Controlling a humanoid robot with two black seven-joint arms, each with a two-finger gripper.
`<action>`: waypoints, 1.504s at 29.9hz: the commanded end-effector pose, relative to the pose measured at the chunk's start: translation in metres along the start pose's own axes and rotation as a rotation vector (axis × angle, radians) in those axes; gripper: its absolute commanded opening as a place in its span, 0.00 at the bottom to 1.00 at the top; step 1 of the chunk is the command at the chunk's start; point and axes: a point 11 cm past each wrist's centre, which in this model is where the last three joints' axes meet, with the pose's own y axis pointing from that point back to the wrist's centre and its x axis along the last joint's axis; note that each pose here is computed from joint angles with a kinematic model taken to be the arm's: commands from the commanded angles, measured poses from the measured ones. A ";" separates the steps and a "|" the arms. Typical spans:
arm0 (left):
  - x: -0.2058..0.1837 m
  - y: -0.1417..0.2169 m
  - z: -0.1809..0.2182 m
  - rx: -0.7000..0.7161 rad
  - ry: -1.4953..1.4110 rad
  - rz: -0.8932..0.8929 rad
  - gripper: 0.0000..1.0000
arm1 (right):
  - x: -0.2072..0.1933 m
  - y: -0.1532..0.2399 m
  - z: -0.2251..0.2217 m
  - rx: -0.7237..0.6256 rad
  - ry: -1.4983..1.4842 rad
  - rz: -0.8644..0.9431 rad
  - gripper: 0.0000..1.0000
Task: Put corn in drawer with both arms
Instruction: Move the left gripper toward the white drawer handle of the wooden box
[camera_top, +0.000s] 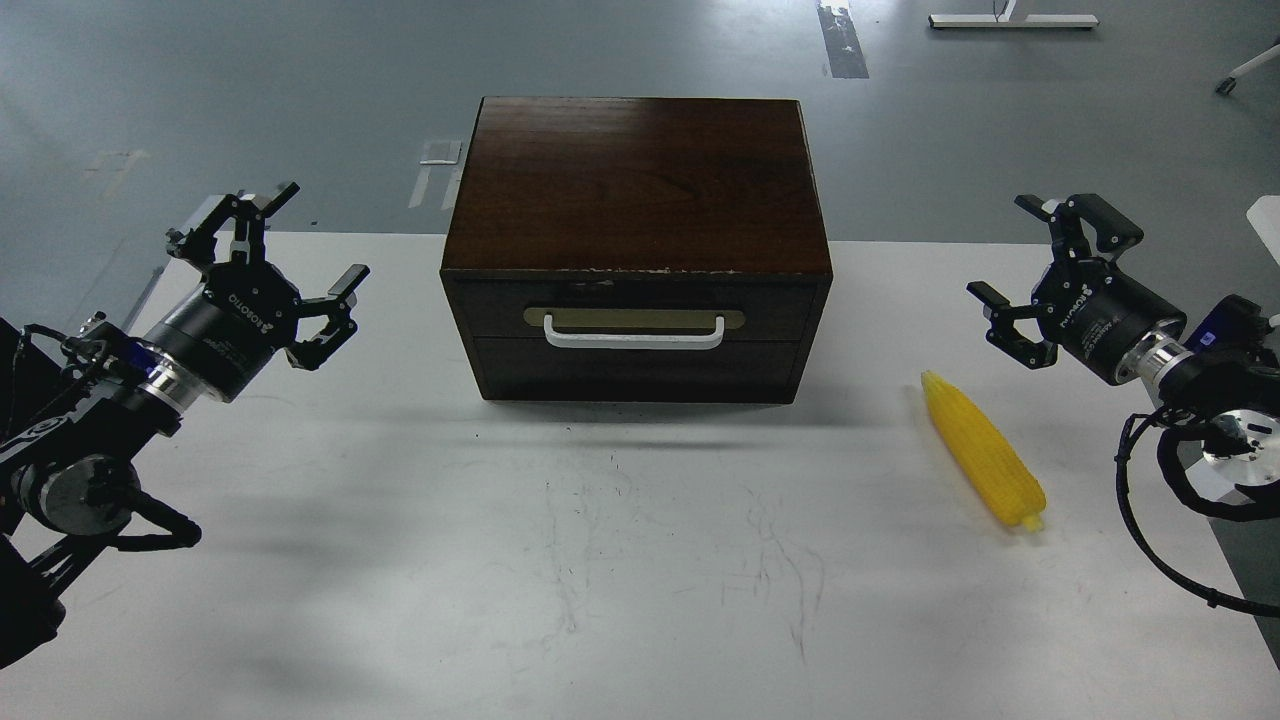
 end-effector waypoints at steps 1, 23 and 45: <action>0.001 0.000 0.004 -0.008 -0.004 0.003 0.98 | 0.000 -0.001 -0.003 0.004 0.004 -0.002 1.00; -0.058 -0.068 0.171 -0.173 -0.637 -0.256 0.98 | 0.006 0.001 -0.011 0.015 0.020 0.011 1.00; -0.275 -0.123 0.012 0.168 -1.997 -1.368 0.98 | 0.011 0.005 -0.014 0.017 0.030 0.024 1.00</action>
